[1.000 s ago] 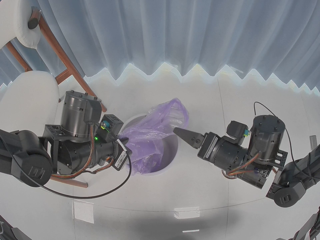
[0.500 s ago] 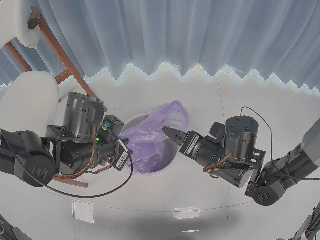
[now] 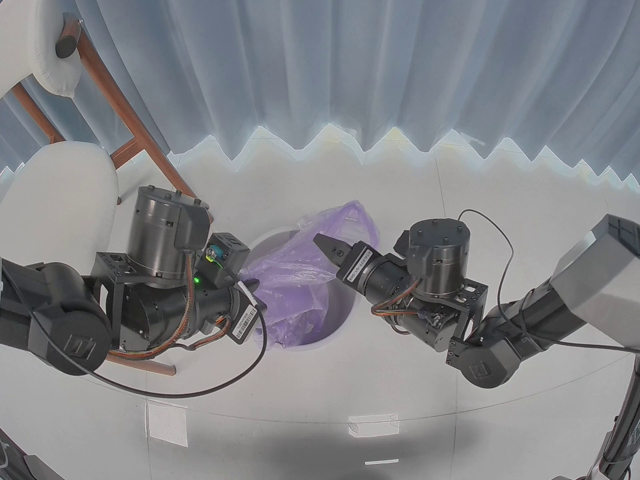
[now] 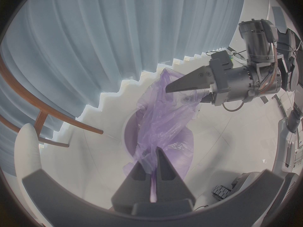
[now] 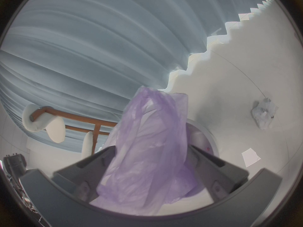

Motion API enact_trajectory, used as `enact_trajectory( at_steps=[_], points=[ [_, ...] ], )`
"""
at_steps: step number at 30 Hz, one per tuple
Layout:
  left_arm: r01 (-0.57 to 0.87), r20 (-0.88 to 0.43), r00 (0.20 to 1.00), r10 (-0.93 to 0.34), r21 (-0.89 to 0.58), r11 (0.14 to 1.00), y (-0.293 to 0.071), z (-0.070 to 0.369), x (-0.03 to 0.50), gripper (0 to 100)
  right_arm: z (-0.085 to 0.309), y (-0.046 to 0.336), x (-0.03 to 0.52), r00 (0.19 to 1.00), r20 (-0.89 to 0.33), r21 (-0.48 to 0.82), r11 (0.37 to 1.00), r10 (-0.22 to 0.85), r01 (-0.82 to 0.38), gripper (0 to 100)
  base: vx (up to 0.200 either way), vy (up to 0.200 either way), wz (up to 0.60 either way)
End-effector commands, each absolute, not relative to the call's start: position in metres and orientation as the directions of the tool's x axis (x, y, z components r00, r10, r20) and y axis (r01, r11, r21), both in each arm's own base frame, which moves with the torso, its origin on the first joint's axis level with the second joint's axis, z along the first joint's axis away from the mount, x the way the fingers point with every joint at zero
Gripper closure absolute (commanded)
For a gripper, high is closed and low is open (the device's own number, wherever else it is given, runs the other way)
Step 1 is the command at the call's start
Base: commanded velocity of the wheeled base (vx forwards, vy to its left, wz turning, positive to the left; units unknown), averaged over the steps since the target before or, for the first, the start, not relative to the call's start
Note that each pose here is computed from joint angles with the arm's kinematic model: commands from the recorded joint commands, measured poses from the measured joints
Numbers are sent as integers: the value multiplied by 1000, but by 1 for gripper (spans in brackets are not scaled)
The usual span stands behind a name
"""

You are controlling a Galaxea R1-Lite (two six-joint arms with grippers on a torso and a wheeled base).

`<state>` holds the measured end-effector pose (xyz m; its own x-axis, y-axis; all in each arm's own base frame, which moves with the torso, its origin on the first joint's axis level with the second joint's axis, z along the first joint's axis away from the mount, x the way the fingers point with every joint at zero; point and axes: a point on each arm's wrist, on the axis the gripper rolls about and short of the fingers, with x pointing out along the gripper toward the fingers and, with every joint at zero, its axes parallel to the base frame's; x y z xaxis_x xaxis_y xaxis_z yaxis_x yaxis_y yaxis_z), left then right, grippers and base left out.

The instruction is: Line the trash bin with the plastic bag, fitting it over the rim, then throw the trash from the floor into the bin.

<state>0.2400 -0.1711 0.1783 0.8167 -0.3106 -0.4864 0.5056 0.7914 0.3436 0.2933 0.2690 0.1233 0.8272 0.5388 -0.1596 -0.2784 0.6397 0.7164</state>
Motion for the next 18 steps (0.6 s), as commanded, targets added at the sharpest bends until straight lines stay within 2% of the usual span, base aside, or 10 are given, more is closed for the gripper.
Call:
enact_trajectory(
  at_steps=[1, 18],
  points=[
    [503, -488, 817, -306, 344, 793, -170, 178, 240, 100, 113, 277, 304, 835, -178, 711, 655, 520, -256, 100, 0, 0, 0],
    [500, -489, 816, -307, 332, 800, -170, 178, 240, 100, 158, 262, 290, 852, -75, 729, 612, 519, -308, 100, 0, 0, 0]
  ],
)
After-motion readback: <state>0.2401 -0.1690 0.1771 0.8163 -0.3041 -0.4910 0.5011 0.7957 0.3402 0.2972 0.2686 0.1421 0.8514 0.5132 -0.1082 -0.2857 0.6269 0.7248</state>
